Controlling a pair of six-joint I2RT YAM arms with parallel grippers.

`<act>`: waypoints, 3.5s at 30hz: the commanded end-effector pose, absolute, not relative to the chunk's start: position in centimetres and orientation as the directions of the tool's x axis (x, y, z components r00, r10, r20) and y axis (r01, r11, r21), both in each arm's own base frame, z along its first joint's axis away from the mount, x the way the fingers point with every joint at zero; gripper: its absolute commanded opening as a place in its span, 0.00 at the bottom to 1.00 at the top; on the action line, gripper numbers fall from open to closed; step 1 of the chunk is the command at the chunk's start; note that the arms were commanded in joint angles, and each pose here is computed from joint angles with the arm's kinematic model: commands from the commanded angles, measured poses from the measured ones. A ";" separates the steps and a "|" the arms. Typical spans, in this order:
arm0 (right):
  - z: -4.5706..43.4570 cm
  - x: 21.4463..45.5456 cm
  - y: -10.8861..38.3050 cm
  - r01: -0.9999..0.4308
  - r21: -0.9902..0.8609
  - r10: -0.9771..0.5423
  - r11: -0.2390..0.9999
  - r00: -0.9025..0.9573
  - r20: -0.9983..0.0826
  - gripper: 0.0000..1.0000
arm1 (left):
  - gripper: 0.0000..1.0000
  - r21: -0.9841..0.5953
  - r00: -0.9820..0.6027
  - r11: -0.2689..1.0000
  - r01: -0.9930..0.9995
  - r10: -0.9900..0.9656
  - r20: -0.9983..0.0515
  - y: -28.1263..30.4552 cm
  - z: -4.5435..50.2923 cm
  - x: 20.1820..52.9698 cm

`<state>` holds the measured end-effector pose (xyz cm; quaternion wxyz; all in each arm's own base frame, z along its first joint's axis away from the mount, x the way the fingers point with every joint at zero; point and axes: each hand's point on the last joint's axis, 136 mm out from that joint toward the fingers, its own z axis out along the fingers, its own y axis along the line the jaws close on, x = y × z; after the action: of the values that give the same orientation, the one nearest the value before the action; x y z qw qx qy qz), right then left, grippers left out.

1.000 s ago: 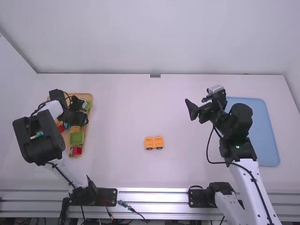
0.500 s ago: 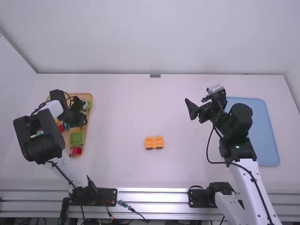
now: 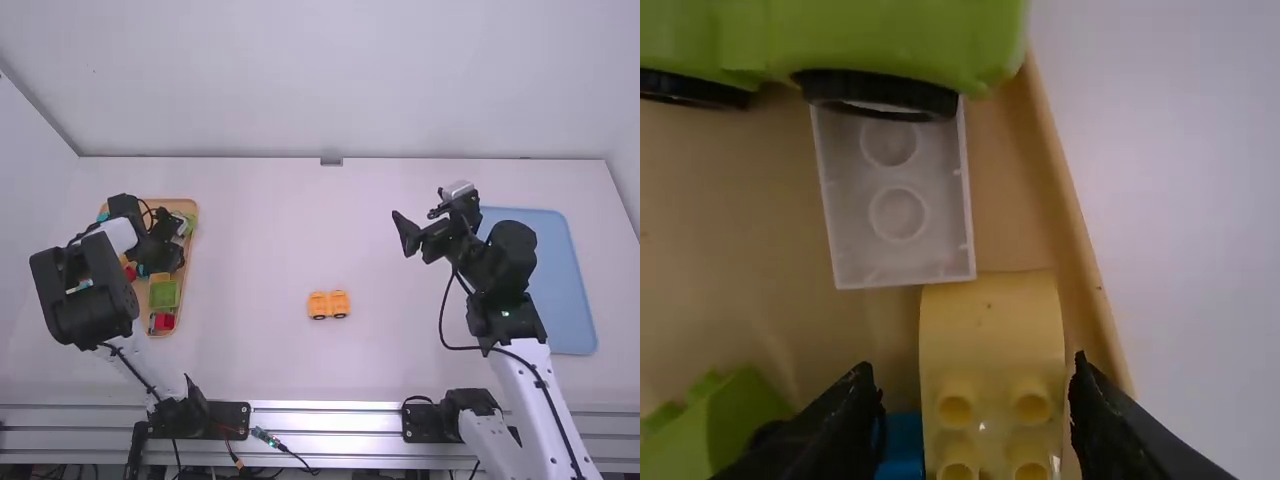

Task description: Assemble lego blocks to make yellow taxi

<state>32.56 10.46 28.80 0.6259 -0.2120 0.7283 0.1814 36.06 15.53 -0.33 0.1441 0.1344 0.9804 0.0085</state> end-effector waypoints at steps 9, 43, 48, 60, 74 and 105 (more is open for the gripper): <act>30.5 32.7 10.4 -0.534 -0.015 -0.076 0.845 -0.093 -0.993 0.99 | 0.50 0.035 -0.939 0.978 0.204 0.206 -0.277 14.9 -2.2 35.4; 29.3 32.5 10.3 -0.533 0.014 -0.077 0.846 -0.147 -0.986 0.99 | 0.02 0.029 -0.857 0.984 0.177 0.168 -0.487 8.0 7.5 43.1; 28.7 32.6 9.5 -0.508 0.042 -0.061 0.860 -0.185 -0.981 0.99 | 0.02 0.038 -0.737 0.891 0.453 0.398 -0.546 0.0 9.4 41.2; 27.0 30.9 3.9 -0.327 0.128 0.021 0.936 -0.312 -0.950 0.99 | 0.02 0.119 -0.231 0.333 0.935 0.830 -0.508 -20.2 9.2 33.0; 27.8 25.6 -0.4 -0.151 0.076 0.027 0.986 -0.300 -0.953 0.99 | 0.01 0.121 0.033 0.031 0.992 0.869 -0.494 -31.1 6.7 25.8; 27.7 25.9 1.9 -0.280 0.046 -0.039 0.959 -0.292 -0.956 0.99 | 0.02 0.071 -0.070 0.115 0.991 0.887 -0.457 -35.8 1.2 27.9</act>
<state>26.00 1.64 26.09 0.5719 -0.0906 0.8087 0.1034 27.72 -35.31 0.96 0.1965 0.6561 0.7170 -0.1299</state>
